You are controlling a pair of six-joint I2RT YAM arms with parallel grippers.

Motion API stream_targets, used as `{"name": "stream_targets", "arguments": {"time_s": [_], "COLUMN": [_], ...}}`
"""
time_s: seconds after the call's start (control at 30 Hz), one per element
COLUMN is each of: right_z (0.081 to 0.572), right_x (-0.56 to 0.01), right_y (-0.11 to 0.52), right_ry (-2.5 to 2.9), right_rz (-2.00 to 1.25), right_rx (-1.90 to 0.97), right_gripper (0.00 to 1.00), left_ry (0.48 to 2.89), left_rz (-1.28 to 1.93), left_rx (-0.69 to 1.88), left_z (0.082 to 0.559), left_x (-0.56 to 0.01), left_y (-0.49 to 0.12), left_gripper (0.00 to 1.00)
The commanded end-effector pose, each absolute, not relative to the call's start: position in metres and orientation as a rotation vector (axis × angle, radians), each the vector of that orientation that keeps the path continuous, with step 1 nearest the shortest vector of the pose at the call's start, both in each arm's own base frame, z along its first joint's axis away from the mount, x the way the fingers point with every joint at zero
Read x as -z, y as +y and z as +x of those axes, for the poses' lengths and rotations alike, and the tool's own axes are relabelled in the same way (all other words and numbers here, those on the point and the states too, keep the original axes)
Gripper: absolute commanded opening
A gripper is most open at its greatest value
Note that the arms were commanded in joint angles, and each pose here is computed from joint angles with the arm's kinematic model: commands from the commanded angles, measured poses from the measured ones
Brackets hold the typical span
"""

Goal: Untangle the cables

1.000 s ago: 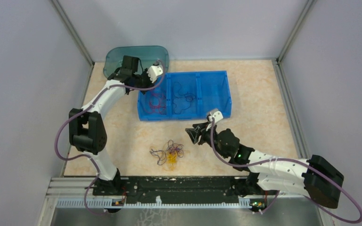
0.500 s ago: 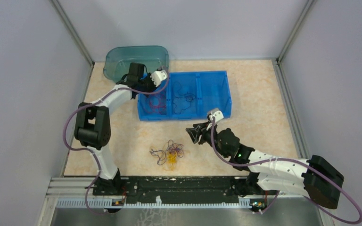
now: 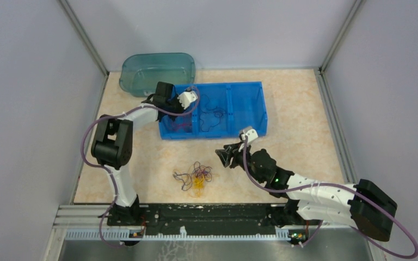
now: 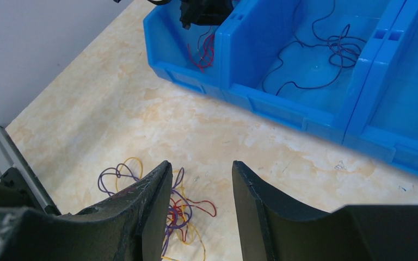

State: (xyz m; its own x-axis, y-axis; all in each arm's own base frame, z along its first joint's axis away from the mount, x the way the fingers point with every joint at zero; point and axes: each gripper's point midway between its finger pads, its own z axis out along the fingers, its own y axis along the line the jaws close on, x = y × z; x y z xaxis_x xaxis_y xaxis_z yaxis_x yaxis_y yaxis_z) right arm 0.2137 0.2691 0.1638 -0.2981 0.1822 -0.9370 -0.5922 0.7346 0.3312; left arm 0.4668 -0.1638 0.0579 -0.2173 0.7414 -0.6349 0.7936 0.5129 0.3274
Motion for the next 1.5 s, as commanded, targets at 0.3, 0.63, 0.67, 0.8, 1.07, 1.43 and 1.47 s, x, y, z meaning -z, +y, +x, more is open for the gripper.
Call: {"name": "stream_targets", "arguments": {"time_s": [0.3,0.63,0.67,0.8,1.07,1.43,1.47], "right_z": [0.217,0.218,0.217,0.216,0.194,0.168,0.170], "right_x": [-0.184,-0.191,-0.192,-0.192,-0.169,-0.138,-0.138], "right_y": [0.270,0.274,0.274,0.275,0.296,0.338,0.338], "right_ry": [1.658,1.643,1.642,1.656,1.727,1.759,1.758], "right_rz": [-0.289,-0.293,-0.294,-0.303,-0.511,-0.771,-0.764], "right_rx": [-0.830,-0.854,-0.856,-0.860,-0.931,-1.098,-1.094], "right_gripper": [0.45,0.45,0.45,0.48,0.64,0.59,0.59], "left_ry": [1.881,1.761,1.764,1.825,1.676,1.656,1.655], "left_rz": [1.253,1.196,1.193,1.181,1.372,1.748,1.785], "left_rx": [0.200,0.267,0.260,0.243,0.562,0.755,0.743], "left_z": [0.455,0.417,0.415,0.409,0.314,0.180,0.174], "left_x": [-0.175,-0.283,-0.282,-0.260,-0.245,-0.147,-0.137], "left_y": [-0.189,-0.192,-0.189,-0.180,-0.199,-0.178,-0.175], "left_gripper": [0.12,0.68,0.70,0.76,0.93,0.89,0.87]}}
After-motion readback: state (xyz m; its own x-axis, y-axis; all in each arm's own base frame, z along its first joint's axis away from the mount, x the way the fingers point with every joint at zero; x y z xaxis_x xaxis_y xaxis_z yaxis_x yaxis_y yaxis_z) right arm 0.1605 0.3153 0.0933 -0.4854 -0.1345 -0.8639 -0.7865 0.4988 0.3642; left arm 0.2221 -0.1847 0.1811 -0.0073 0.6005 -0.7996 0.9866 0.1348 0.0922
